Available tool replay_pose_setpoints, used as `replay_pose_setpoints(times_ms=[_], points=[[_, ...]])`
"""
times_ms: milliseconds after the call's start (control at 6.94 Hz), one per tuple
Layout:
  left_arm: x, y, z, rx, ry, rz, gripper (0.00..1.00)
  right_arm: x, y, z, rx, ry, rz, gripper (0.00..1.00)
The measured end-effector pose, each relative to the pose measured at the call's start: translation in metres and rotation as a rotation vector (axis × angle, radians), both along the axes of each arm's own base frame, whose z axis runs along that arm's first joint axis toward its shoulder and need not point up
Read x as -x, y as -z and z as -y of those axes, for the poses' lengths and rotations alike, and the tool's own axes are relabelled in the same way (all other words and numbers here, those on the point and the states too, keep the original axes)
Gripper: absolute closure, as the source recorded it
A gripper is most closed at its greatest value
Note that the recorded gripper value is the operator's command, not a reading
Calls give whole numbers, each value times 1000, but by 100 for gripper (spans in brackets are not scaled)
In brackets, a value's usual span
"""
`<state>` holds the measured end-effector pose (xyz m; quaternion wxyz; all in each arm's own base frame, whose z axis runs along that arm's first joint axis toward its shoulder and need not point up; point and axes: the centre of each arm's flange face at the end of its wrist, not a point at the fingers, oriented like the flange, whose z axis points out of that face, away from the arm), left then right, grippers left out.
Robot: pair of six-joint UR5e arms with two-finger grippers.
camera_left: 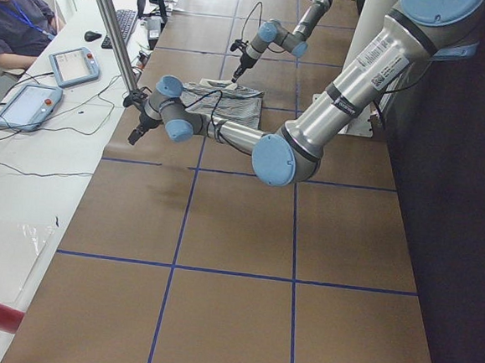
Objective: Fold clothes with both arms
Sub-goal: 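Drag the collar with the right gripper to turn the shirt lengthwise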
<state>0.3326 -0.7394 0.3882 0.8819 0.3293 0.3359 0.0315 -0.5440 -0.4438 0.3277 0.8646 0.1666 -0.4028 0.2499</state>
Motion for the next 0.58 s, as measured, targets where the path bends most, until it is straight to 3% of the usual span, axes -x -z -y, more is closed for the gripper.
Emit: replay_pose_setpoints(times_ms=[144, 432, 576], points=[[0, 0, 0, 0, 0, 0, 0, -1, 5, -4, -25, 25, -11, 0], [-1, 0, 0, 0, -1, 0, 0, -22, 49, -16, -102, 147, -84, 0], [-1, -1, -1, 1, -2, 1, 0, -30, 67, -31, -111, 200, -118, 1]])
